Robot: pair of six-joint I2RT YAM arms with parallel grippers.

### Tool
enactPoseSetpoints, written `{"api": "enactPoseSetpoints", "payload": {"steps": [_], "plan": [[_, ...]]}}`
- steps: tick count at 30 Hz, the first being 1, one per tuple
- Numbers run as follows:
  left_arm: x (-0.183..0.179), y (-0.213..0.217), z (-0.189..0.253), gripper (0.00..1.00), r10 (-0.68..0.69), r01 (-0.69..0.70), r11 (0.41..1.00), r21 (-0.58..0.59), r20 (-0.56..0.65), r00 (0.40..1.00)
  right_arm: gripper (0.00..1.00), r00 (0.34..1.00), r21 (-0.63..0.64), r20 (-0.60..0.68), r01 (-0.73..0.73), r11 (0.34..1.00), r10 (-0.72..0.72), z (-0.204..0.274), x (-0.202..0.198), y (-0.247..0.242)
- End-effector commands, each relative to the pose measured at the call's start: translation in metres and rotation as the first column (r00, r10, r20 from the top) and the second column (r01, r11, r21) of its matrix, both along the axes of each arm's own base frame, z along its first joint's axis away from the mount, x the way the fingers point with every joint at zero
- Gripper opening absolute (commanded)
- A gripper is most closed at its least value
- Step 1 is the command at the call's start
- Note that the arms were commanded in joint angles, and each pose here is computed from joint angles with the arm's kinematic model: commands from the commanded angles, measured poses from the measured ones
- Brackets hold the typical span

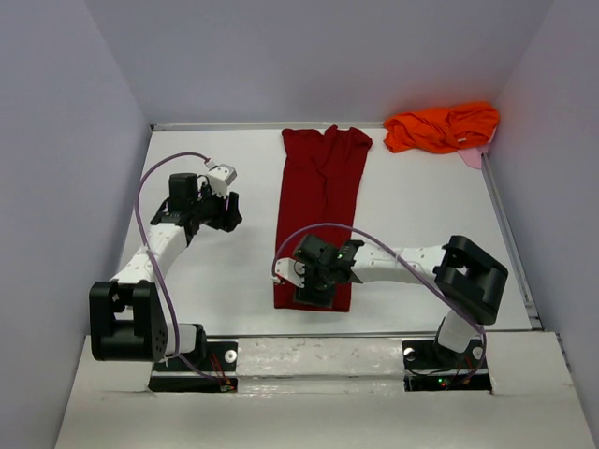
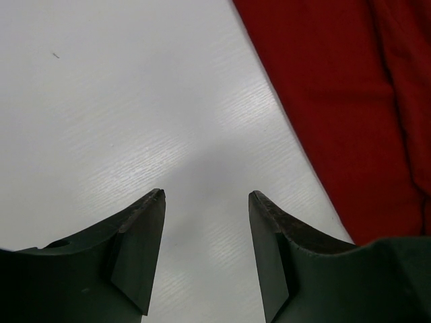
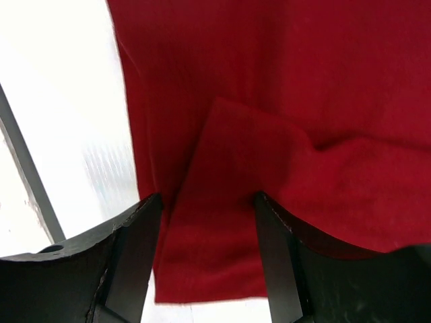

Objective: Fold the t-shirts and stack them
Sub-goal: Pick up the rectangle-folded T-shirt from the center of the board.

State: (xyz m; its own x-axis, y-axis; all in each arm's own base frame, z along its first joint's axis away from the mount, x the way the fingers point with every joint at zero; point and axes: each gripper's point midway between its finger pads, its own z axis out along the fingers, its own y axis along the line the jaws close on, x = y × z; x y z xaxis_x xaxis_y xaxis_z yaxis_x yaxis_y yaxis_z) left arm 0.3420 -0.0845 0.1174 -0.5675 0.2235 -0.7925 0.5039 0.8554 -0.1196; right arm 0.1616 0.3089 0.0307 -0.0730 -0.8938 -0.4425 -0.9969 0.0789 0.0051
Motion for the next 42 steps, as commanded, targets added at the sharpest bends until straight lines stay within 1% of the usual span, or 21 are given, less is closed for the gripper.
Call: {"api": "enactPoseSetpoints", "payload": {"steps": [1,4,9,14,18,22,25,30,36,38,42], "plan": [[0.01,0.004,0.017,0.63,0.006,-0.006,1.0,0.0,0.045,0.999,0.63,0.995,0.067,0.1,-0.012,0.998,0.006,0.017,0.008,0.035],[0.01,0.005,0.018,0.63,0.011,-0.011,1.0,0.0,0.048,0.999,0.64,0.996,0.057,0.091,-0.009,0.998,0.004,0.013,0.007,0.035],[0.009,0.005,0.016,0.63,0.007,-0.007,1.0,-0.004,0.04,0.999,0.64,0.998,0.06,0.056,-0.018,0.998,0.015,0.009,-0.005,0.037],[0.009,0.005,0.015,0.63,0.004,-0.004,1.0,-0.01,0.031,1.0,0.64,0.998,0.064,0.055,-0.022,0.998,0.019,0.012,-0.008,0.04],[0.009,0.005,0.015,0.63,0.005,-0.004,1.0,-0.009,0.03,1.0,0.64,0.997,0.057,0.063,-0.058,0.997,0.054,0.016,-0.022,0.044],[0.009,0.006,0.012,0.63,0.004,-0.004,1.0,-0.008,0.024,1.0,0.64,0.997,0.049,0.059,-0.05,0.998,0.047,0.016,-0.023,0.041],[0.01,0.006,0.012,0.63,0.003,-0.002,1.0,-0.012,0.022,1.0,0.64,0.997,0.043,0.057,-0.049,0.998,0.046,0.013,-0.024,0.037],[0.009,0.004,0.014,0.63,-0.005,0.006,1.0,-0.024,0.019,1.0,0.64,0.996,0.009,0.069,-0.051,0.999,0.051,-0.005,-0.023,0.031],[0.006,0.001,0.017,0.63,-0.017,0.018,0.999,-0.039,0.019,1.0,0.59,0.997,-0.02,0.058,-0.054,0.998,0.055,-0.022,-0.023,0.028],[0.006,0.001,0.019,0.63,-0.02,0.021,0.999,-0.043,0.02,1.0,0.57,0.998,-0.022,0.036,-0.057,0.998,0.058,-0.026,-0.027,0.028],[0.005,0.0,0.017,0.63,-0.025,0.025,0.999,-0.045,0.014,1.0,0.49,0.998,-0.035,0.029,-0.06,0.998,0.061,-0.032,-0.028,0.026]]}}
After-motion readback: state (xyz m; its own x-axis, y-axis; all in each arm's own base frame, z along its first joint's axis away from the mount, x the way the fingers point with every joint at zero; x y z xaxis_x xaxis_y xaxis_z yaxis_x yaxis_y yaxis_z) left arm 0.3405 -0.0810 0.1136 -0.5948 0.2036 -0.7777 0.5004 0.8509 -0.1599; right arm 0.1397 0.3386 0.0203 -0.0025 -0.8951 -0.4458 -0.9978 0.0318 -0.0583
